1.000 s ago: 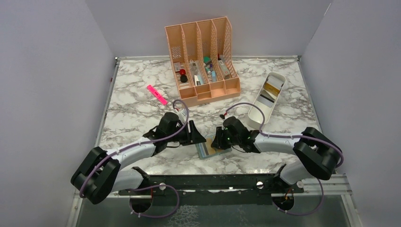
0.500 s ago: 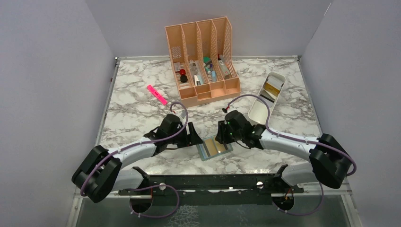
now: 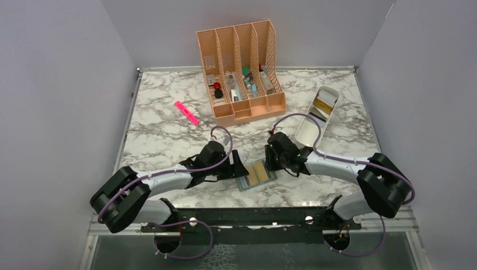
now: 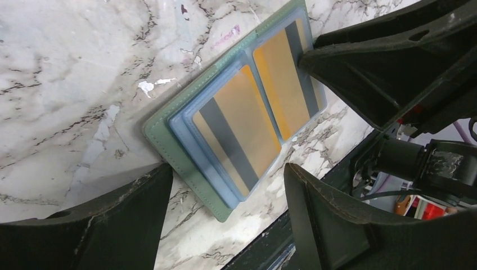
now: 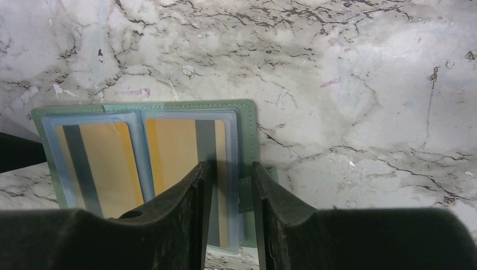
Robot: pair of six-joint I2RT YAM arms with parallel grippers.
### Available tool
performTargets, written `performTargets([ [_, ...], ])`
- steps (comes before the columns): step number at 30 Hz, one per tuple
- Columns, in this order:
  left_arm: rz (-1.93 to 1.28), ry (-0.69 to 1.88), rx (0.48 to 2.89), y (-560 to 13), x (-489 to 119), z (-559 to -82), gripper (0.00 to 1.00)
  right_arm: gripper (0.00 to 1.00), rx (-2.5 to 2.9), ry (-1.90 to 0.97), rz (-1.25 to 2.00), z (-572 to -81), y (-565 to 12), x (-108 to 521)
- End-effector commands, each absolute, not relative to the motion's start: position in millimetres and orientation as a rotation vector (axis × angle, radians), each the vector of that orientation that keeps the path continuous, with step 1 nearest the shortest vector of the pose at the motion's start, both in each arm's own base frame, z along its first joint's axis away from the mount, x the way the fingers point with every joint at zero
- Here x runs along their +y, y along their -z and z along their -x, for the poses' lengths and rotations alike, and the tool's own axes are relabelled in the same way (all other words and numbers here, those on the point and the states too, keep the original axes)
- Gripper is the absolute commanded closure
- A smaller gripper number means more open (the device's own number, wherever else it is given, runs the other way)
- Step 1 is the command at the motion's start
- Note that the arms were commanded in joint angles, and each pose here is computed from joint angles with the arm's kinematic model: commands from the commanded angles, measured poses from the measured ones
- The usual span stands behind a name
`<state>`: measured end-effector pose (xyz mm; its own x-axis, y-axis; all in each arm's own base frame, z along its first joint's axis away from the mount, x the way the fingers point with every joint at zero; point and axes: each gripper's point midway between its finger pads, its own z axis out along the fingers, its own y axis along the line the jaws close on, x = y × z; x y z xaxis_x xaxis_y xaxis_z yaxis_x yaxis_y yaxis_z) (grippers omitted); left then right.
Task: Put the credit cards into the card holder
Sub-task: Turn over the card slot in the card holder.
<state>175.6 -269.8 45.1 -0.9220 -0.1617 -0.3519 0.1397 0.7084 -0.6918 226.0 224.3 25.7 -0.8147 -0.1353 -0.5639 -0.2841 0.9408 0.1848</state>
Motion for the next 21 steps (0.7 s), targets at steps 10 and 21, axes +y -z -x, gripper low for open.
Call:
performTargets([
  [10,0.028,1.270,2.267,-97.4,-290.6,-181.1,0.30,0.70,2.647,-0.346,0.277,-198.0,17.0,208.6],
  [21,-0.023,1.313,2.182,-108.3,-293.3,-180.2,0.40,0.70,2.654,-0.438,0.267,-190.2,18.9,216.5],
])
